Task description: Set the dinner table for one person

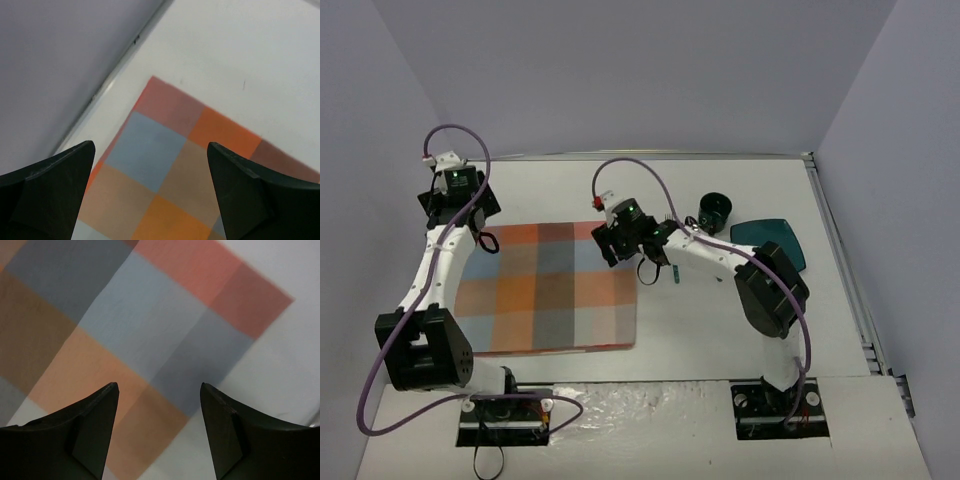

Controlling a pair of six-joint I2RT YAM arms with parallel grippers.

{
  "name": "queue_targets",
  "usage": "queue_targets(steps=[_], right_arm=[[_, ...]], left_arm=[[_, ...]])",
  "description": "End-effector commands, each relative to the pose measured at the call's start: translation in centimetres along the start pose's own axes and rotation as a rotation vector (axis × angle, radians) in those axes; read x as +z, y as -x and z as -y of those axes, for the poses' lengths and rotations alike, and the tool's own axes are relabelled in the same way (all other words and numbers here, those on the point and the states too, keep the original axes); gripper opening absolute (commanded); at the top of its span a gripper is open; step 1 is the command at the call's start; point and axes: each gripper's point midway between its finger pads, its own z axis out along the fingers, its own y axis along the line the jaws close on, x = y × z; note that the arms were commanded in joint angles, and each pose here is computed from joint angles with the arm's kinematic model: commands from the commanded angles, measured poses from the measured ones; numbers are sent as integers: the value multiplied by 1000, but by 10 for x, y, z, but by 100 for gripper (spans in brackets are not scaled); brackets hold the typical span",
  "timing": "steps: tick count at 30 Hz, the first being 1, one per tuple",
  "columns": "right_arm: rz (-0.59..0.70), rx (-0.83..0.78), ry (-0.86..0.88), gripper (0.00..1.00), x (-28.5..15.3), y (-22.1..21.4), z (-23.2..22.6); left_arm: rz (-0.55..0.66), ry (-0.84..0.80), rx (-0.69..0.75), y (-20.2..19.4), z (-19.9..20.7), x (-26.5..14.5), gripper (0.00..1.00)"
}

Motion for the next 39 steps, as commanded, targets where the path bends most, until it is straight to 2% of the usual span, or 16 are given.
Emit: queue_targets(steps=[1, 12, 15, 19, 26, 33, 39], right_arm=[[37, -47, 90, 63, -2, -17, -51], [-78, -91, 82, 62, -6, -102, -82], [-110, -93, 101, 62, -9, -120, -92], [-131, -102, 119, 62, -12, -132, -106], [-124, -108, 114, 62, -12, -131, -112], [-64, -128, 63, 62, -15, -99, -103], [-96, -136, 38, 62, -11, -108, -94]], left_arm=[[-180, -10, 12, -61, 3, 15, 92], [-412, 132, 98, -139, -19, 53, 88], [-470, 172, 107, -155, -29, 58, 82], [-498, 205, 107, -164, -36, 59, 81], [-498, 218, 117, -163, -39, 59, 81], [-446, 248, 94, -143, -47, 49, 86], [-487, 259, 69, -154, -56, 57, 87]])
